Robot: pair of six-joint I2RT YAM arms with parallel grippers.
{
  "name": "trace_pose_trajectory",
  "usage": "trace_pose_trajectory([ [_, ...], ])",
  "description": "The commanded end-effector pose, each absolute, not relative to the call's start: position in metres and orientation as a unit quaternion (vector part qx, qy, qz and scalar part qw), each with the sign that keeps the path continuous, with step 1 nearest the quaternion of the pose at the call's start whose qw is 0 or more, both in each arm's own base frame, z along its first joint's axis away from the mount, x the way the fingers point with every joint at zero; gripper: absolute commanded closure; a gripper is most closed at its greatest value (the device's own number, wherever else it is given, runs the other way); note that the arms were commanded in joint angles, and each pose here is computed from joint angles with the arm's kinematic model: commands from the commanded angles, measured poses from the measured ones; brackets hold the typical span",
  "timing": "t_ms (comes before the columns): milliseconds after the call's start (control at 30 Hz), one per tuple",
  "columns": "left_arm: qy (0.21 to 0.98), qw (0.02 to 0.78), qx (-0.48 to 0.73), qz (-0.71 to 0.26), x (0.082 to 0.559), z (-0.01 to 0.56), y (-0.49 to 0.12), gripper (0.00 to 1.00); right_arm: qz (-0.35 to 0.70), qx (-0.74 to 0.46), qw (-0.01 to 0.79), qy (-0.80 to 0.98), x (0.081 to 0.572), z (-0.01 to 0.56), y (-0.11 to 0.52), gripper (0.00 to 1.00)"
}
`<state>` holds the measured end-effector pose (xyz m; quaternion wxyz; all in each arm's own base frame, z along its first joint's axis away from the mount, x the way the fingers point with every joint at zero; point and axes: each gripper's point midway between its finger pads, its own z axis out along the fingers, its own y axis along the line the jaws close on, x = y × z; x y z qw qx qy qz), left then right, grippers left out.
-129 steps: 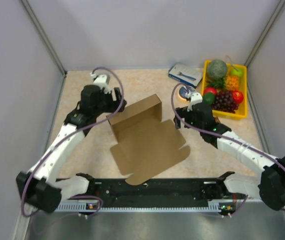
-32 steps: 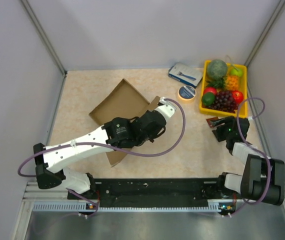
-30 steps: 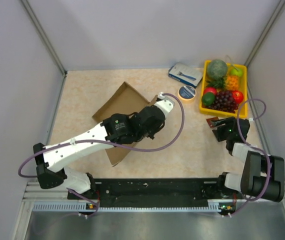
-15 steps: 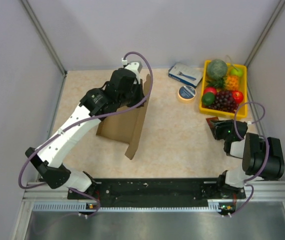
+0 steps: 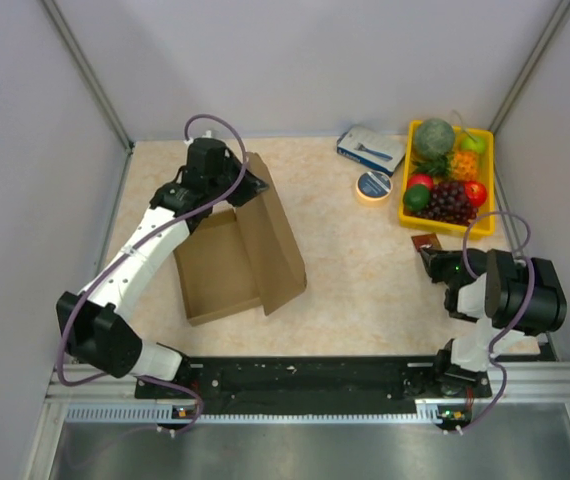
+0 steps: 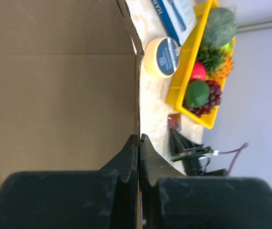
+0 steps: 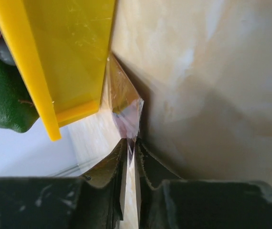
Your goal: Fold the paper box
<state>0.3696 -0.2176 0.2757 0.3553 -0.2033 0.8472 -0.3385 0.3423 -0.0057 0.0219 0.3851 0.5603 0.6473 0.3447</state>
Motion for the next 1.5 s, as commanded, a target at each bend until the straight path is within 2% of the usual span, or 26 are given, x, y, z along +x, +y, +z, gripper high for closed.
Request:
trace_pose_trajectory([
  [0,0.768,0.403,-0.247,-0.433,0.379,0.336,-0.212,1.00,0.344,0.570,0.398,0.631,0.343,0.020,-0.014,0.95],
  [67,0.750,0.404,-0.272,-0.448,0.385,0.342,-0.204,1.00,0.349,0.570,0.395,0.630,0.342,0.019,-0.012,1.00],
  [300,0.694,0.398,-0.364,-0.477,0.408,0.344,-0.173,1.00,0.394,0.562,0.369,0.627,0.316,0.031,0.010,1.00],
  [467,0.648,0.377,-0.449,-0.486,0.428,0.326,-0.146,1.00,0.402,0.521,0.289,0.695,0.282,0.032,0.047,1.00],
  [533,0.632,0.366,-0.487,-0.480,0.436,0.316,-0.136,1.00,0.392,0.451,0.323,0.734,0.279,0.057,0.057,1.00],
  [567,0.625,0.365,-0.498,-0.478,0.438,0.311,-0.133,1.00,0.349,0.443,0.289,0.773,0.265,0.050,0.059,1.00],
  [633,0.603,0.366,-0.525,-0.477,0.443,0.306,-0.125,1.00,0.349,0.407,0.302,0.788,0.258,0.070,0.066,1.00],
  [667,0.598,0.362,-0.536,-0.472,0.444,0.302,-0.122,1.00,0.349,0.384,0.284,0.806,0.249,0.075,0.075,1.00],
  [733,0.591,0.351,-0.552,-0.473,0.443,0.300,-0.120,1.00,0.365,0.338,0.269,0.825,0.241,0.086,0.092,1.00],
  [833,0.565,0.354,-0.585,-0.463,0.443,0.298,-0.109,1.00,0.423,0.216,0.233,0.848,0.226,0.117,0.149,1.00],
  [1000,0.555,0.347,-0.608,-0.450,0.441,0.298,-0.104,1.00,0.508,0.062,0.304,0.803,0.220,0.210,0.231,1.00],
  [1067,0.558,0.349,-0.603,-0.451,0.441,0.307,-0.106,1.00,0.505,0.031,0.355,0.786,0.227,0.240,0.245,1.00],
  [1100,0.558,0.350,-0.602,-0.451,0.440,0.309,-0.105,1.00,0.508,0.010,0.343,0.790,0.221,0.238,0.262,1.00],
  [1300,0.549,0.353,-0.607,-0.453,0.431,0.317,-0.102,1.00,0.535,-0.026,0.401,0.743,0.257,0.277,0.323,1.00],
  [1333,0.549,0.354,-0.609,-0.450,0.430,0.317,-0.100,1.00,0.526,-0.027,0.407,0.746,0.269,0.266,0.338,0.98],
  [1367,0.548,0.354,-0.613,-0.446,0.429,0.316,-0.099,1.00,0.512,-0.019,0.461,0.725,0.293,0.282,0.343,0.87],
  [1400,0.543,0.352,-0.618,-0.447,0.426,0.316,-0.098,1.00,0.496,-0.014,0.467,0.732,0.307,0.272,0.351,0.76],
  [1433,0.542,0.351,-0.621,-0.445,0.424,0.312,-0.100,1.00,0.474,-0.003,0.454,0.755,0.323,0.242,0.360,0.70],
  [1467,0.540,0.346,-0.623,-0.447,0.423,0.311,-0.101,1.00,0.484,0.002,0.461,0.744,0.330,0.248,0.365,0.67],
])
